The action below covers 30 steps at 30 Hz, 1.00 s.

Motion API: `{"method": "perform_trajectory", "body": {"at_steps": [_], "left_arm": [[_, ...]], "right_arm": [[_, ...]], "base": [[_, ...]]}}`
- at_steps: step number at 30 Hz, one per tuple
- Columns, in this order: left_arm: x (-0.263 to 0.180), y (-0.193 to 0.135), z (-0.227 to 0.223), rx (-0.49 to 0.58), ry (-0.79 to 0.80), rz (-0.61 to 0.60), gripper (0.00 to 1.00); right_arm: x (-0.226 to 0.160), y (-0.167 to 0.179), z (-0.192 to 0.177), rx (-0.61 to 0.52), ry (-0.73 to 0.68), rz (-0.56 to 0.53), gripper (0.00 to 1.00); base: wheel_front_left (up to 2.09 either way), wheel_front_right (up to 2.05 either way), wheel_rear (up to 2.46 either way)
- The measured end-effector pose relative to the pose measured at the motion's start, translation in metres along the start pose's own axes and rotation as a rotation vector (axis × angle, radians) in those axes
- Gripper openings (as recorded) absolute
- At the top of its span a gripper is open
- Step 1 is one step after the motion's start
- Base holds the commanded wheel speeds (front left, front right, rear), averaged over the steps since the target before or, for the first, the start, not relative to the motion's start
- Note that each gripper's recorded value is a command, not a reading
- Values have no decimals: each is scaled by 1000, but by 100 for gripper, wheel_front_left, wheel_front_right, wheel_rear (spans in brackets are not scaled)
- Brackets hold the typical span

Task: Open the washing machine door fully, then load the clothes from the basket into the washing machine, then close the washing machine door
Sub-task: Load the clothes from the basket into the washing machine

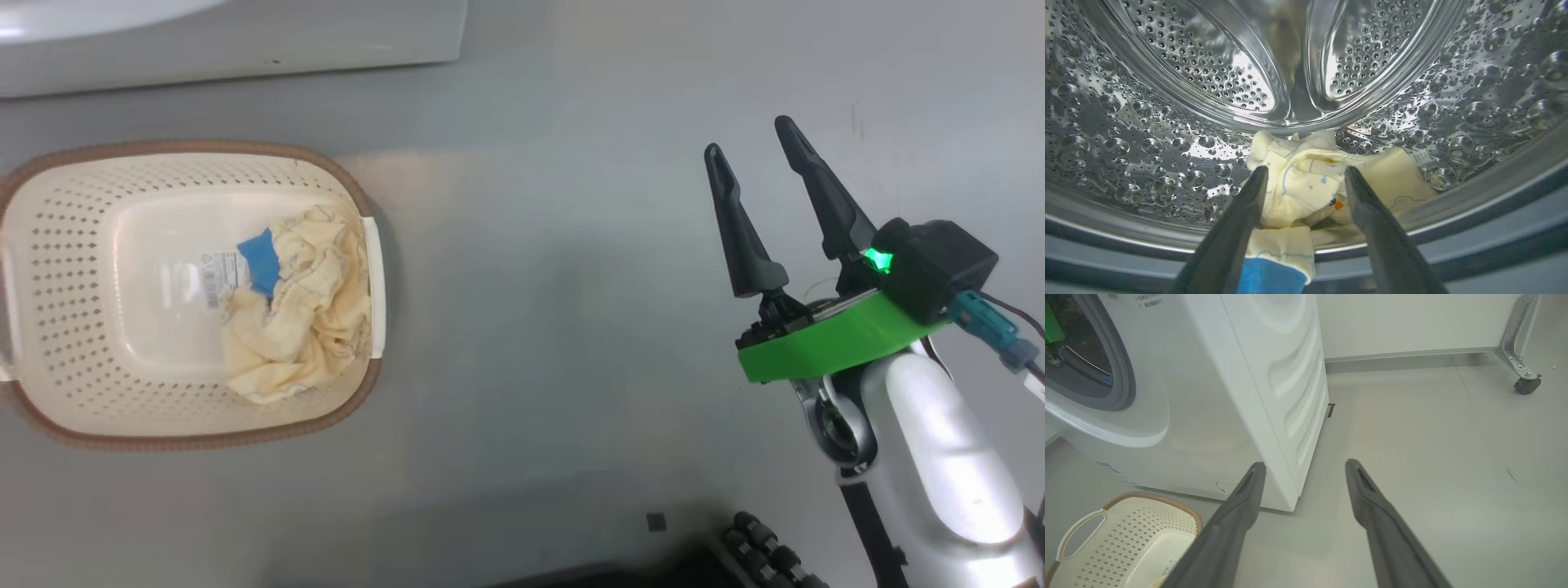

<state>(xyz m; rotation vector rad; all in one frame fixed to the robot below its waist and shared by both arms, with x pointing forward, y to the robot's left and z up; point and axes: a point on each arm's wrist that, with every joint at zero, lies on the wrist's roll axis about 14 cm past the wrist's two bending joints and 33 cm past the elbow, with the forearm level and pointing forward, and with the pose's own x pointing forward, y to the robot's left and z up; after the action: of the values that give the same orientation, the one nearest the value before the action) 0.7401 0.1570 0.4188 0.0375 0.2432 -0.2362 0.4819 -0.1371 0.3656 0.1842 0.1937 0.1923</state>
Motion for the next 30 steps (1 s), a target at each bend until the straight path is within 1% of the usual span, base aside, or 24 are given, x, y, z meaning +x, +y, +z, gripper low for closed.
{"method": "perform_trajectory", "body": {"at_steps": [4,7,8,12,19,27,28,30], "left_arm": [[-26,-7,9,-15,-14,-21,100],[-49,-12,15,-20,-22,-34,100],[-49,-12,15,-20,-22,-34,100],[-82,-18,22,-13,-44,-55,100],[-146,-25,25,-38,-85,-65,100],[-221,-30,17,-59,-124,-18,100],[-240,-29,13,-65,-131,5,100],[-258,-33,13,-70,-153,22,100]], "right_arm": [[-6,4,19,-12,-37,10,100],[-18,7,27,-18,-44,11,100],[-18,7,27,-18,-44,11,100],[-30,13,44,-21,-79,15,100],[-58,16,77,-33,-153,-1,100],[-94,22,104,-43,-223,-8,100],[-102,25,107,-43,-232,-7,100],[-111,27,108,-43,-238,-7,100]], "base": [[0,0,0],[0,0,0],[0,0,0],[0,0,0],[0,0,0],[0,0,0],[0,0,0],[0,0,0]]}}
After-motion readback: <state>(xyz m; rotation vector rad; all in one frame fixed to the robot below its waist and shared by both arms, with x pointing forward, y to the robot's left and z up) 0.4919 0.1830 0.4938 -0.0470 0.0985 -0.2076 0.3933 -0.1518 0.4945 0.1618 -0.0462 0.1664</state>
